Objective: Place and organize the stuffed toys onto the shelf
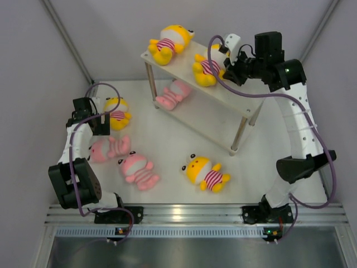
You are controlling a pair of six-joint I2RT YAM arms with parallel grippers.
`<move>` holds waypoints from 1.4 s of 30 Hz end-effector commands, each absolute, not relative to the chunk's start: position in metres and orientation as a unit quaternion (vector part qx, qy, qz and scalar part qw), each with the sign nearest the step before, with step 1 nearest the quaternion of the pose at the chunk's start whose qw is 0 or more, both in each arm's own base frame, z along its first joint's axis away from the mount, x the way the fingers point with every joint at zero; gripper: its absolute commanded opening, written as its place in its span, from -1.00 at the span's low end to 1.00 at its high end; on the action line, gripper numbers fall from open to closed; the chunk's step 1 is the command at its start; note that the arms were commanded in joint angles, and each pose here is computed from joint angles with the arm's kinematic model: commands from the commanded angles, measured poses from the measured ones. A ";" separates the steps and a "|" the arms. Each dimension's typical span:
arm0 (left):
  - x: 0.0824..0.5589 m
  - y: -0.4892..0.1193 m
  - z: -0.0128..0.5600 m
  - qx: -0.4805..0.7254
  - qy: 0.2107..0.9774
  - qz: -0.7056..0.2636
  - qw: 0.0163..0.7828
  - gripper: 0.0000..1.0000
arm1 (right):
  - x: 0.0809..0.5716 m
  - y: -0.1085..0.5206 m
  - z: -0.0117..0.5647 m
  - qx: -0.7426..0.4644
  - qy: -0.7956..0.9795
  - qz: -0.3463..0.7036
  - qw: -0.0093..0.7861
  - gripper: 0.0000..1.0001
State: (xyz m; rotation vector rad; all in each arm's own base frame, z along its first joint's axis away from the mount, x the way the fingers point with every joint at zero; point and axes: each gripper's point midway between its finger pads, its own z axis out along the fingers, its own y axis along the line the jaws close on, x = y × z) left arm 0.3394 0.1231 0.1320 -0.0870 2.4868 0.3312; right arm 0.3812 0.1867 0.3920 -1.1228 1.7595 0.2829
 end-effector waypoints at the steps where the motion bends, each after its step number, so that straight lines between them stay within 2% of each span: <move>1: 0.343 0.122 0.142 -0.026 0.939 0.124 0.320 0.98 | 0.400 0.204 0.389 -0.483 0.710 0.130 0.496 -1.00; 14: 0.341 0.121 0.139 -0.022 0.940 0.122 0.317 0.98 | 0.424 0.218 0.404 -0.481 0.682 0.135 0.534 -0.99; 16: 0.341 0.121 0.139 -0.021 0.940 0.123 0.317 0.98 | 0.420 0.215 0.416 -0.475 0.675 0.131 0.549 -0.80; 18: 0.341 0.120 0.138 -0.021 0.941 0.121 0.315 0.98 | 0.418 0.215 0.420 -0.473 0.671 0.132 0.556 -0.78; 19: 0.341 0.120 0.137 -0.021 0.941 0.119 0.315 0.98 | 0.416 0.216 0.433 -0.466 0.660 0.132 0.575 -0.71; 20: 0.341 0.120 0.137 -0.021 0.941 0.118 0.315 0.98 | 0.417 0.217 0.431 -0.461 0.661 0.136 0.576 -0.27; 22: 0.342 0.119 0.139 -0.021 0.941 0.117 0.318 0.98 | 0.414 0.218 0.442 -0.454 0.652 0.141 0.590 0.16; 28: 0.338 0.121 0.141 -0.013 0.941 0.124 0.313 0.98 | 0.399 0.207 0.479 -0.414 0.640 0.138 0.632 0.60; 33: 0.338 0.116 0.141 -0.004 0.944 0.111 0.312 0.98 | 0.374 0.183 0.526 -0.352 0.613 0.113 0.698 0.80; 35: 0.337 0.109 0.140 0.005 0.946 0.094 0.310 0.98 | 0.347 0.170 0.543 -0.325 0.598 0.116 0.723 0.83; 36: 0.337 0.109 0.141 0.006 0.946 0.093 0.310 0.98 | 0.319 0.160 0.570 -0.305 0.567 0.122 0.755 0.83; 38: 0.340 0.101 0.140 0.013 0.947 0.071 0.314 0.98 | 0.303 0.159 0.561 -0.298 0.566 0.143 0.756 0.83; 39: 0.340 0.100 0.140 0.013 0.947 0.067 0.315 0.98 | 0.275 0.158 0.571 -0.298 0.545 0.168 0.766 0.83; 42: 0.343 0.096 0.141 0.012 0.946 0.055 0.318 0.98 | 0.249 0.173 0.533 -0.326 0.559 0.227 0.728 0.80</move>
